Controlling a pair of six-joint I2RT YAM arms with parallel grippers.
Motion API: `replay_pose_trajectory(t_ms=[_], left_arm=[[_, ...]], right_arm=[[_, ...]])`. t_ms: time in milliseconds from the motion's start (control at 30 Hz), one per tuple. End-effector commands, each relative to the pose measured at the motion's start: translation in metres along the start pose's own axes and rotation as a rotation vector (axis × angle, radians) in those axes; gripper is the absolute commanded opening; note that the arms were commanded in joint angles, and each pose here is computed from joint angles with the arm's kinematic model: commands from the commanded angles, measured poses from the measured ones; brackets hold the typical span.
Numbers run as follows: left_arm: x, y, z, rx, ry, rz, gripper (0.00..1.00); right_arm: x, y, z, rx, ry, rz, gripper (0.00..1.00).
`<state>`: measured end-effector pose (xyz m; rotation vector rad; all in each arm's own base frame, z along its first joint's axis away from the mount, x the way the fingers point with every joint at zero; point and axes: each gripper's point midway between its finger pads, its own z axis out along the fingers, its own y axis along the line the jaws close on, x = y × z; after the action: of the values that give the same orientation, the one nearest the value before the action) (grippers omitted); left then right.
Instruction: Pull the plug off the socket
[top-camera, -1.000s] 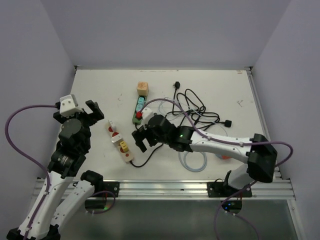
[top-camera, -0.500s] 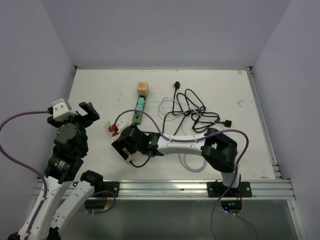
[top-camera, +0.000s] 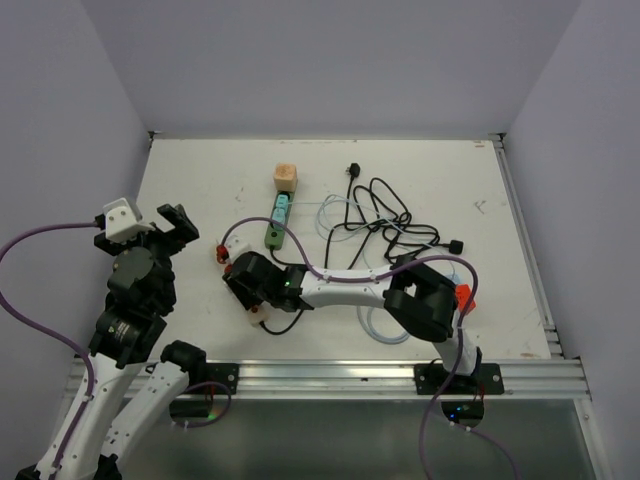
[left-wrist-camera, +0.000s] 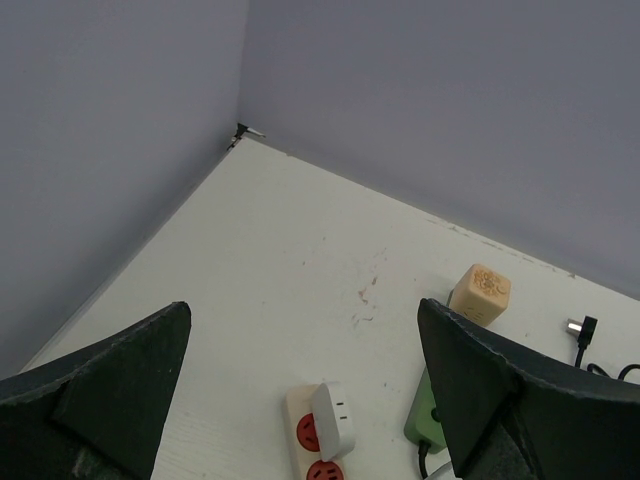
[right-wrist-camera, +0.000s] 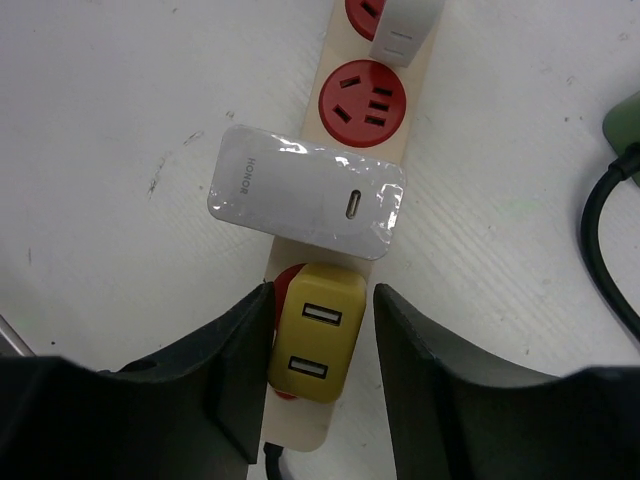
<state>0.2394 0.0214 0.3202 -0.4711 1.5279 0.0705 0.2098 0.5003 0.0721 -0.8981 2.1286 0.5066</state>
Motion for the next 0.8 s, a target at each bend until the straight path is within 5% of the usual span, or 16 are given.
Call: replay_pose_trajectory(t_ms=[0,333,533,767], left_arm=[[-0.008,0.002,-0.002,-0.009,-0.022,-0.031,1.00],[-0.004,-0.001,0.000,0.000,-0.009,-0.023,1.00],[-0.002,-0.003,0.001,0.007,0.000,-0.015,1.00],[0.004,-0.023,0.002,0.116,0.031,0.020,1.00]], right_arm=[[-0.011,0.001,-0.002,0.019,-0.026,0.046,0.46],[0.004,-0.013,-0.008,0.079,0.028,0.041,0.35],[-0.006,-0.031,-0.029,0.170,0.028,0.030,0.03],[-0.021,-0.064,-0.076,0.219,-0.027,0.021,0.00]])
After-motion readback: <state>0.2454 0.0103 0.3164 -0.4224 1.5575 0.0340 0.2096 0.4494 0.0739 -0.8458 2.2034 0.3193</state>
